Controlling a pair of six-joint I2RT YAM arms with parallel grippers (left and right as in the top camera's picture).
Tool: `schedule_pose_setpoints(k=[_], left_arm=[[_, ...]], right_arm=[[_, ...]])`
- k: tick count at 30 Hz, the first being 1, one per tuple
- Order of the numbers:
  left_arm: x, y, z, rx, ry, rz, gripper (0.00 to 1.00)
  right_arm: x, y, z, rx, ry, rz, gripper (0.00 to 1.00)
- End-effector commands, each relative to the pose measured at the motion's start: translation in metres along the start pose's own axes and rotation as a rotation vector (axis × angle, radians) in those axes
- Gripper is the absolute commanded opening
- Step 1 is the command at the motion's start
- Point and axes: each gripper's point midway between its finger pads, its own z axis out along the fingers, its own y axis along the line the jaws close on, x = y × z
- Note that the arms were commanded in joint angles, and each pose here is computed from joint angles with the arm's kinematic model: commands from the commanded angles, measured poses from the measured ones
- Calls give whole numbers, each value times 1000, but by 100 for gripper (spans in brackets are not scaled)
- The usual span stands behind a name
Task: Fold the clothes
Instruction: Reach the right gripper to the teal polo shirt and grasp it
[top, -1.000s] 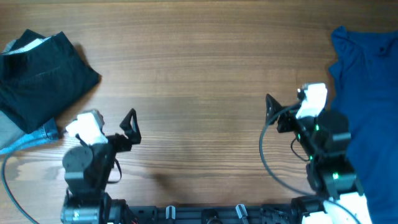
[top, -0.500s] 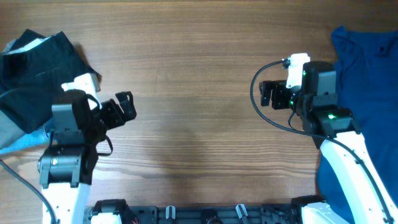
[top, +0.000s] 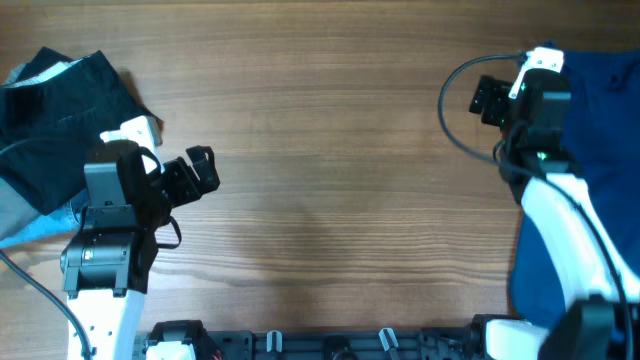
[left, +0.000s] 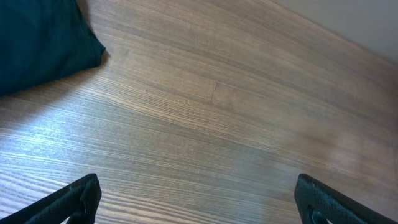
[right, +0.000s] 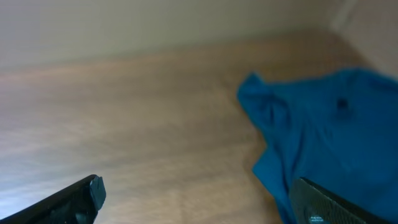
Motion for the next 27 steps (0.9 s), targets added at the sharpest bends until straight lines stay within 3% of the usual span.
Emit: schedule_pose_setpoints(k=[1,6,13,27], left_arm=[[-7,0,-4,-5,-17,-4,100],[-5,1,-4,-7,-10,-5,100],[4,4,-4,-22,28,-10,100],[5,4,-4,-23,32,-10,100]], right_arm=[[36,-18,40,53,103,4,94],[61,-54,75,190,130,27,91],[85,-62,105,190,148,-18,87],[118,-87,126,269,198,-45,81]])
